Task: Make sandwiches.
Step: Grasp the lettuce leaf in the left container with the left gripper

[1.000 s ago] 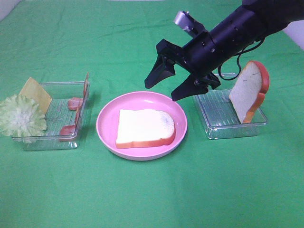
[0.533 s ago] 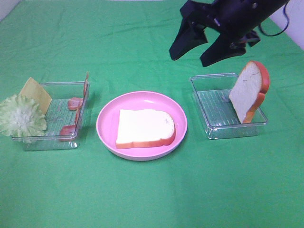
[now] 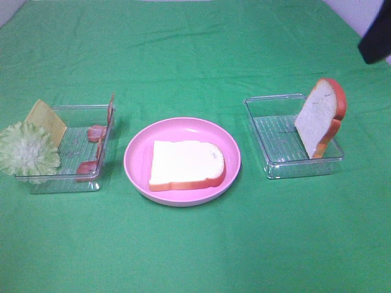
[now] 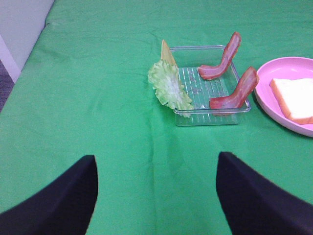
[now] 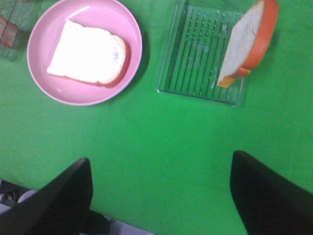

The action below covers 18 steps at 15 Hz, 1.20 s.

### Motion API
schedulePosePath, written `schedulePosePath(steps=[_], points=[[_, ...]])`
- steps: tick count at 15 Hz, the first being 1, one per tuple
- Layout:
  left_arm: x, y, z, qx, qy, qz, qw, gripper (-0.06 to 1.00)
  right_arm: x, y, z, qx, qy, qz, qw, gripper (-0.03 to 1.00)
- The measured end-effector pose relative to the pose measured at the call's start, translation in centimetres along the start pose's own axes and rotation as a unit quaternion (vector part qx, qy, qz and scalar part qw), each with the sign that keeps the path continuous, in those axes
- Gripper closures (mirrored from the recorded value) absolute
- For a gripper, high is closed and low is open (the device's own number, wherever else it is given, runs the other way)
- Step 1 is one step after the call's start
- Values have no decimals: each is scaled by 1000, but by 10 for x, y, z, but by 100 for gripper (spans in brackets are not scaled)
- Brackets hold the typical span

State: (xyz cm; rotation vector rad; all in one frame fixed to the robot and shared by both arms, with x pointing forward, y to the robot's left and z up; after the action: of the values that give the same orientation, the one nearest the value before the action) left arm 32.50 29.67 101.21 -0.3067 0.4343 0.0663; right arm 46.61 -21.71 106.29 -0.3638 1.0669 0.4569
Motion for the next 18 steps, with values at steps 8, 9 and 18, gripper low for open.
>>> schedulePosePath(steps=[8, 9, 18], points=[[0, 0, 0, 0, 0, 0, 1000, 29, 7, 33, -133, -20, -8, -5, 1000, 26], [0, 0, 0, 0, 0, 0, 1000, 29, 10, 35, -143, -27, -14, -7, 1000, 26], [0, 0, 0, 3, 0, 0, 1000, 29, 2, 44, -173, -48, -189, -58, 979, 26]])
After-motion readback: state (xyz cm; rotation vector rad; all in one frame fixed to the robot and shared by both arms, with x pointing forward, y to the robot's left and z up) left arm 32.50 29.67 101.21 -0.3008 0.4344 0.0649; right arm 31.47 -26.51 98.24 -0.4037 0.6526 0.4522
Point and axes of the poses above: a point on each arm's last joint axis where the gripper is mounted, x pointing out along that axis toward the gripper, y along the wrist's bending axis when the last joint is at zero, z = x × y, the point moved 10 cm from there along x, pointing out along that axis toward the gripper, and after that the axes turned 15 degrees about -x, right-handed, at the moved point
